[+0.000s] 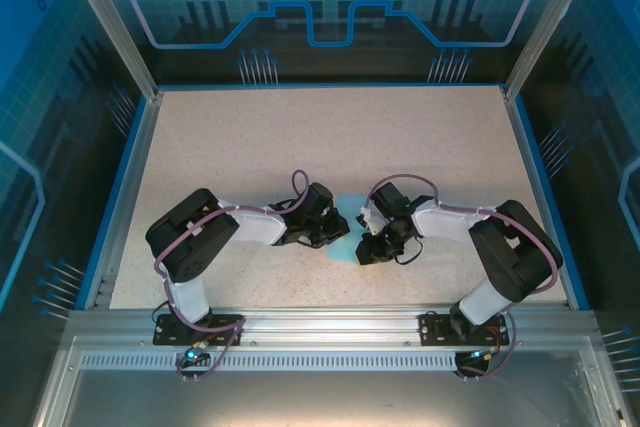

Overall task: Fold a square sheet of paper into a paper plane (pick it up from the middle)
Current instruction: Fold the triangle a second time at the center of the table.

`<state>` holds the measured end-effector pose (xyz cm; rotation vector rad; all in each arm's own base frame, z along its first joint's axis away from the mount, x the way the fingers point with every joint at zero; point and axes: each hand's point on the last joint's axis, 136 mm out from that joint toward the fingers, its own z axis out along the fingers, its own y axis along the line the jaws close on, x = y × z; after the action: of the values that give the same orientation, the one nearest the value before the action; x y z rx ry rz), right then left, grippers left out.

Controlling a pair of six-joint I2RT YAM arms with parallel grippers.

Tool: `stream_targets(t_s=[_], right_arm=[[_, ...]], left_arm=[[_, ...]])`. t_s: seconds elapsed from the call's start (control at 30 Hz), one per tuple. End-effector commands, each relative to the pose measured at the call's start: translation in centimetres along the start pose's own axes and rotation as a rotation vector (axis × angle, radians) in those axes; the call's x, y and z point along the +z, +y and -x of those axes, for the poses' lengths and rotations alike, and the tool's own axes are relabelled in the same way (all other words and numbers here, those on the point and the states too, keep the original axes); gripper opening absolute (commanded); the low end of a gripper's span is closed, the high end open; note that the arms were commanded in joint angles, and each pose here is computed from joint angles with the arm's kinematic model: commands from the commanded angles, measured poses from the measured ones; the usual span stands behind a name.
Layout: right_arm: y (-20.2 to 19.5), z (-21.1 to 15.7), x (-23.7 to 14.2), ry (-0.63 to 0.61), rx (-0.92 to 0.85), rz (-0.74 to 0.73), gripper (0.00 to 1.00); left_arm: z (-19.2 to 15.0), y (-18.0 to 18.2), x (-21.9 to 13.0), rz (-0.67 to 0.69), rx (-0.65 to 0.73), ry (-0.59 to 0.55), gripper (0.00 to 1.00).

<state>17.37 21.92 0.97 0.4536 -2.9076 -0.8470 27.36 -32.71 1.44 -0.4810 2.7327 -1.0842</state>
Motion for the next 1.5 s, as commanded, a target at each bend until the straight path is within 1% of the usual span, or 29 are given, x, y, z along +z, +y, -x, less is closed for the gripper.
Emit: stream_targets(t_s=[0.0, 0.13, 0.3, 0.37, 0.43, 0.53, 0.67, 0.7, 0.73, 0.83, 0.93, 1.0, 1.07, 1.13, 1.2, 1.27, 1.37, 1.47], right_arm=[[-1.5, -1.7, 0.4, 0.063, 0.070, -0.054, 0.18], [-1.1, -1.9, -0.3, 0.049, 0.069, -0.044, 0.17], [1.4, 0.1, -2.4, -0.054, 0.018, 0.020, 0.16], [2.1, 1.0, -2.7, -0.074, 0.009, 0.040, 0.16], [2.7, 1.8, -2.5, -0.077, 0.007, 0.070, 0.15], [2.4, 2.4, -1.9, -0.065, 0.024, 0.056, 0.14], [2.7, 2.2, -2.3, -0.059, 0.031, 0.050, 0.13], [3.1, 1.9, -2.8, -0.066, 0.020, 0.054, 0.14], [3.2, 1.7, -3.3, -0.080, 0.015, 0.044, 0.18], [3.0, 0.6, -4.3, -0.095, 0.007, 0.024, 0.22], [2.9, 0.0, -4.7, -0.087, 0.005, 0.013, 0.27], [3.3, 0.2, -4.9, -0.096, 0.000, 0.023, 0.27], [3.8, 0.6, -5.0, -0.098, -0.009, 0.040, 0.25], [4.0, 1.5, -4.8, -0.120, -0.007, 0.045, 0.19], [4.4, 2.4, -4.2, -0.119, -0.007, 0.068, 0.15], [4.7, 3.2, -3.6, -0.109, -0.010, 0.074, 0.13], [4.9, 4.1, -2.7, -0.102, -0.013, 0.084, 0.13], [3.7, 4.3, -1.6, -0.073, -0.001, 0.040, 0.12]], left_arm=[[-0.8, 2.4, 0.3, 0.066, -0.012, 0.033, 0.16], [-0.7, 2.2, 0.3, 0.063, -0.008, 0.032, 0.16], [-0.7, 2.1, 0.2, 0.063, -0.002, 0.034, 0.16], [-0.7, 2.2, 0.1, 0.064, -0.002, 0.033, 0.16], [-0.7, 2.0, 0.1, 0.061, -0.001, 0.033, 0.16], [-0.7, 1.9, 0.1, 0.061, 0.003, 0.034, 0.16], [-0.7, 2.1, 0.1, 0.066, 0.000, 0.035, 0.16], [-0.7, 2.0, 0.1, 0.065, 0.001, 0.036, 0.16], [-0.8, 2.1, 0.1, 0.066, 0.002, 0.036, 0.16], [-0.7, 2.0, 0.1, 0.066, 0.001, 0.035, 0.16], [-0.7, 1.8, 0.1, 0.062, 0.004, 0.038, 0.16], [-0.8, 1.8, 0.1, 0.063, 0.005, 0.040, 0.16], [-0.8, 1.8, 0.0, 0.064, 0.008, 0.042, 0.16], [-0.8, 2.1, -0.1, 0.069, 0.007, 0.037, 0.16], [-0.9, 2.1, -0.2, 0.068, 0.008, 0.036, 0.16], [-0.9, 2.1, -0.2, 0.067, 0.008, 0.038, 0.16], [-0.8, 1.9, -0.2, 0.065, 0.009, 0.037, 0.16], [-0.8, 1.9, -0.2, 0.064, 0.008, 0.037, 0.16]])
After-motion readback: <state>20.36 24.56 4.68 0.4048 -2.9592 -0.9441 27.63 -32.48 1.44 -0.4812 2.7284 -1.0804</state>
